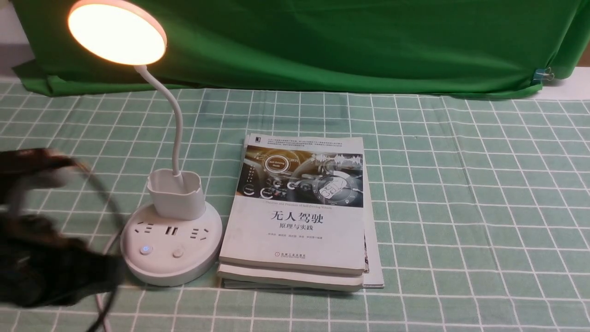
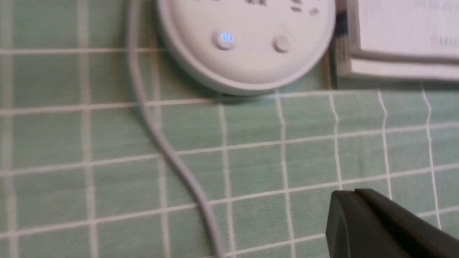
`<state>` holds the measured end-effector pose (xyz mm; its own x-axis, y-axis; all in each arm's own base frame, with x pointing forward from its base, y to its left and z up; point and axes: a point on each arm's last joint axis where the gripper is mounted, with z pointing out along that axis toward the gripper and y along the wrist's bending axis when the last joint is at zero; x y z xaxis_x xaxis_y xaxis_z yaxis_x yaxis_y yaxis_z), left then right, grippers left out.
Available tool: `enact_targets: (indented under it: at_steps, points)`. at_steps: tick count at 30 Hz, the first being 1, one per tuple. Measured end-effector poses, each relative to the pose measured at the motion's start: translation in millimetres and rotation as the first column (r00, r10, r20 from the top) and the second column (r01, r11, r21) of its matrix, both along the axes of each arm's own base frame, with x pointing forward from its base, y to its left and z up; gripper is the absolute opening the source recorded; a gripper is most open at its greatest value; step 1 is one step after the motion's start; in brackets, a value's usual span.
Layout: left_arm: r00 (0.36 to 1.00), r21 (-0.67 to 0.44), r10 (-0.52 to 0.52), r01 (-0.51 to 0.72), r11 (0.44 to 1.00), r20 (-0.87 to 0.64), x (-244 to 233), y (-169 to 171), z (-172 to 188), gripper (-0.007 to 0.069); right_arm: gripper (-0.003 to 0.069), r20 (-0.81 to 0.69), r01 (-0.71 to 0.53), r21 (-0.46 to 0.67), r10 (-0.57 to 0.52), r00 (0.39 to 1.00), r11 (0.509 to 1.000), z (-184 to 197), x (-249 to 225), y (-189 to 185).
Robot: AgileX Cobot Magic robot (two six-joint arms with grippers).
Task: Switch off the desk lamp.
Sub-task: Use the left arm to press the button switch on the lamp holder
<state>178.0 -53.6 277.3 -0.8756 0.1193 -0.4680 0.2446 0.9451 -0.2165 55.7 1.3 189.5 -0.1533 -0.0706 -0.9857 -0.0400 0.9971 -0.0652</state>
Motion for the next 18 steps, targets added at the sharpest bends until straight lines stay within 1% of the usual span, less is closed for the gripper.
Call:
enact_targets:
  at_steps: [2,6,7,8,11,18]
  points:
    - [0.998,0.021,-0.049,0.050,0.999,-0.048,13,-13,-3,0.0000,0.0242,0.000,0.000,0.000,0.000,1.000,1.000,0,0,0]
    - [0.976,0.100,-0.145,0.163,0.982,-0.165,36,-39,-9,0.0000,0.0242,0.000,0.000,0.000,0.000,1.000,1.000,0,0,0]
    - [0.976,0.100,-0.145,0.163,0.982,-0.165,36,-39,-9,0.0000,0.0242,0.000,0.000,0.000,0.000,1.000,1.000,0,0,0]
    - [0.965,0.124,-0.159,0.188,0.974,-0.209,46,-44,-11,0.0000,0.0242,0.000,0.000,0.000,0.000,1.000,1.000,0,0,0]
    - [0.955,0.154,-0.155,0.198,0.968,-0.254,63,-49,-19,0.0000,0.0242,0.000,0.000,0.000,0.000,1.000,1.000,0,0,0]
    - [0.952,0.190,-0.150,0.205,0.960,-0.267,92,-57,-40,0.0000,0.0242,0.000,0.000,0.000,0.000,1.000,1.000,0,0,0]
